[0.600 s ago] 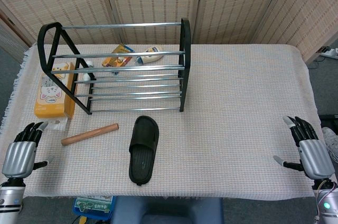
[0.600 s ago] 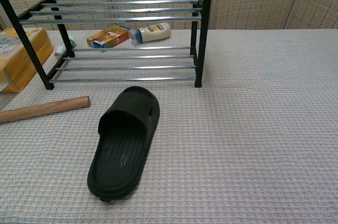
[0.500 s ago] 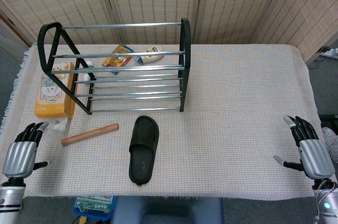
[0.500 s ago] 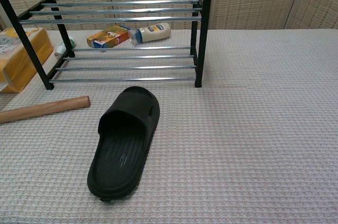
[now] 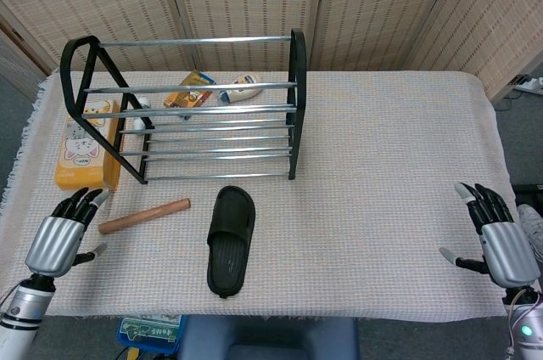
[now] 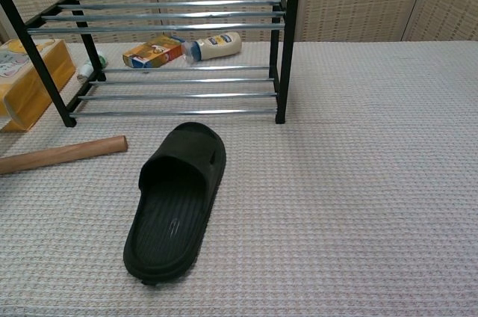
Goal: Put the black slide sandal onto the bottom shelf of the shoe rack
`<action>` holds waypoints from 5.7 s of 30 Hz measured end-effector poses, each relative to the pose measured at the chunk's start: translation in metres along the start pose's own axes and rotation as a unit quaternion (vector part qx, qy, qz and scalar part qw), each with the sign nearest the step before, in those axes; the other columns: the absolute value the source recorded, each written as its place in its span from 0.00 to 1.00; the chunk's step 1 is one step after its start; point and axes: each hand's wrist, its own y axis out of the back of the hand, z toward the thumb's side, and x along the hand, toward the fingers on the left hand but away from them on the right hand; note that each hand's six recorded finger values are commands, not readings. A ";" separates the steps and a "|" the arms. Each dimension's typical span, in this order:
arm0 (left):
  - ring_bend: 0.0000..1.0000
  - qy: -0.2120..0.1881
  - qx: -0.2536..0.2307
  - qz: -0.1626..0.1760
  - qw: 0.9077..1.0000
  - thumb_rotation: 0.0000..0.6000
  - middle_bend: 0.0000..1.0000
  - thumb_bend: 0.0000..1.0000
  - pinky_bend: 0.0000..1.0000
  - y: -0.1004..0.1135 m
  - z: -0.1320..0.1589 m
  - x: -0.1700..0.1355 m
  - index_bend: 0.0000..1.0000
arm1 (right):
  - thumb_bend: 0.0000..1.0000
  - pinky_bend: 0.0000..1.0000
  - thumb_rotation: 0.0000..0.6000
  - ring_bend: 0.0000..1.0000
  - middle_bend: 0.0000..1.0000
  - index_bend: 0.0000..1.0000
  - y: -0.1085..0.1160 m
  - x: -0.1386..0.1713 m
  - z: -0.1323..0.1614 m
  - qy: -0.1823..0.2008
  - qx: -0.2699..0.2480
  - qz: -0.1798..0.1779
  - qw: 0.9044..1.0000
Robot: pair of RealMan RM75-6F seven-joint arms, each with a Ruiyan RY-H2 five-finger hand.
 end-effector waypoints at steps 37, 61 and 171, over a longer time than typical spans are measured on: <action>0.00 -0.460 0.309 0.024 0.832 1.00 0.00 0.13 0.26 -0.054 0.160 0.101 0.06 | 0.09 0.04 1.00 0.00 0.07 0.00 -0.001 -0.001 0.002 -0.016 0.003 0.005 1.000; 0.00 -0.467 0.367 -0.010 0.804 1.00 0.00 0.13 0.20 -0.060 0.202 0.117 0.00 | 0.09 0.04 1.00 0.00 0.07 0.00 -0.001 0.006 -0.011 -0.037 0.002 0.003 0.999; 0.09 -0.264 0.359 -0.067 0.893 1.00 0.10 0.13 0.31 -0.051 0.154 0.242 0.24 | 0.10 0.04 1.00 0.01 0.07 0.00 0.004 0.019 -0.030 -0.062 -0.002 -0.007 0.998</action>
